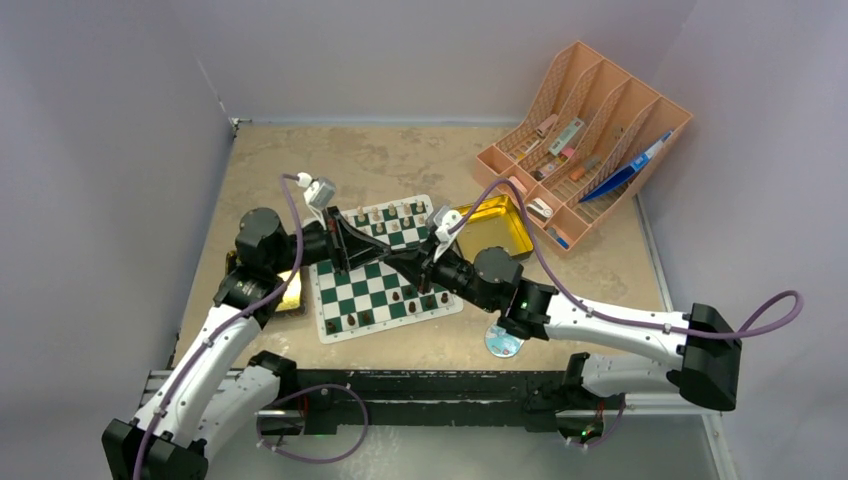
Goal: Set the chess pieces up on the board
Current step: Place the chess piece on the chessboard.
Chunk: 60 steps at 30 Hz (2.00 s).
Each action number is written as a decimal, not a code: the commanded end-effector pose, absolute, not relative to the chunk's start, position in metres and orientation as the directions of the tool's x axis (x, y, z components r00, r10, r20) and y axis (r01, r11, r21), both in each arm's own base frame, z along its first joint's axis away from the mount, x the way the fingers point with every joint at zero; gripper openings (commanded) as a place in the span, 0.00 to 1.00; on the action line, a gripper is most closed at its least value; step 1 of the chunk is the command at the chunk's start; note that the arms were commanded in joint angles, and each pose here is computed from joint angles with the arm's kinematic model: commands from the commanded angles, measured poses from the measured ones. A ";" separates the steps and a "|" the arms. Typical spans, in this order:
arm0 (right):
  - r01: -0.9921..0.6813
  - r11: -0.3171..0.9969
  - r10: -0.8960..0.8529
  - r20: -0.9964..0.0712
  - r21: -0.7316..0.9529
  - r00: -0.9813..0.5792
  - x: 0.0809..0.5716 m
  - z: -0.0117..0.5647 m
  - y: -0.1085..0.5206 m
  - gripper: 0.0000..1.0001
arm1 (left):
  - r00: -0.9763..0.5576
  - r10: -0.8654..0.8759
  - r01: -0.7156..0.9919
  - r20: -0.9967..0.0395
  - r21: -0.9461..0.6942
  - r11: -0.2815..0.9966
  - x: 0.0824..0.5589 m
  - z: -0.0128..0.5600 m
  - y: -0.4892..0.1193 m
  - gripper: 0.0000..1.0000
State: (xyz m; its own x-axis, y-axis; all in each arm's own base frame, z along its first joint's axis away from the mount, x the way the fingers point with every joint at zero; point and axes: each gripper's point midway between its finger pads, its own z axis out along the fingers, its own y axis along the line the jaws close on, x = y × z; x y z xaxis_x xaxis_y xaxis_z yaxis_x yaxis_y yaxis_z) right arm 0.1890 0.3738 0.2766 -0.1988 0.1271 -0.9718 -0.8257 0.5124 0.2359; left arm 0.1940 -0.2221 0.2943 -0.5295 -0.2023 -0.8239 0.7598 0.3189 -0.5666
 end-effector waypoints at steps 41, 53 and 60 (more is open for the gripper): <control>-0.887 0.453 -0.046 -0.996 -0.085 0.072 0.191 0.271 0.376 0.00 | -0.583 0.061 0.780 -0.810 -0.537 0.322 0.199 0.286 -0.227 0.14; -0.840 0.539 -0.015 -0.997 0.052 -0.072 0.196 0.269 0.362 0.64 | -0.563 0.044 0.729 -0.825 -0.471 0.496 0.226 0.270 -0.213 0.00; -0.804 0.573 0.078 -0.987 0.162 -0.143 0.184 0.282 0.328 0.98 | -0.606 0.062 0.584 -0.793 -0.390 0.712 0.256 0.235 -0.193 0.00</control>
State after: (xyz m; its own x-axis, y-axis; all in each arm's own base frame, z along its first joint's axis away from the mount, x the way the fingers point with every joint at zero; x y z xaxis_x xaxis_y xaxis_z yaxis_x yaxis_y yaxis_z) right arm 0.1853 0.3507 0.2490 -0.1155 -0.0578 -0.9916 -0.8474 0.5265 0.0680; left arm 0.2329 -0.2056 0.2357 -0.6473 0.0522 -0.7604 0.6334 0.5918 -0.4986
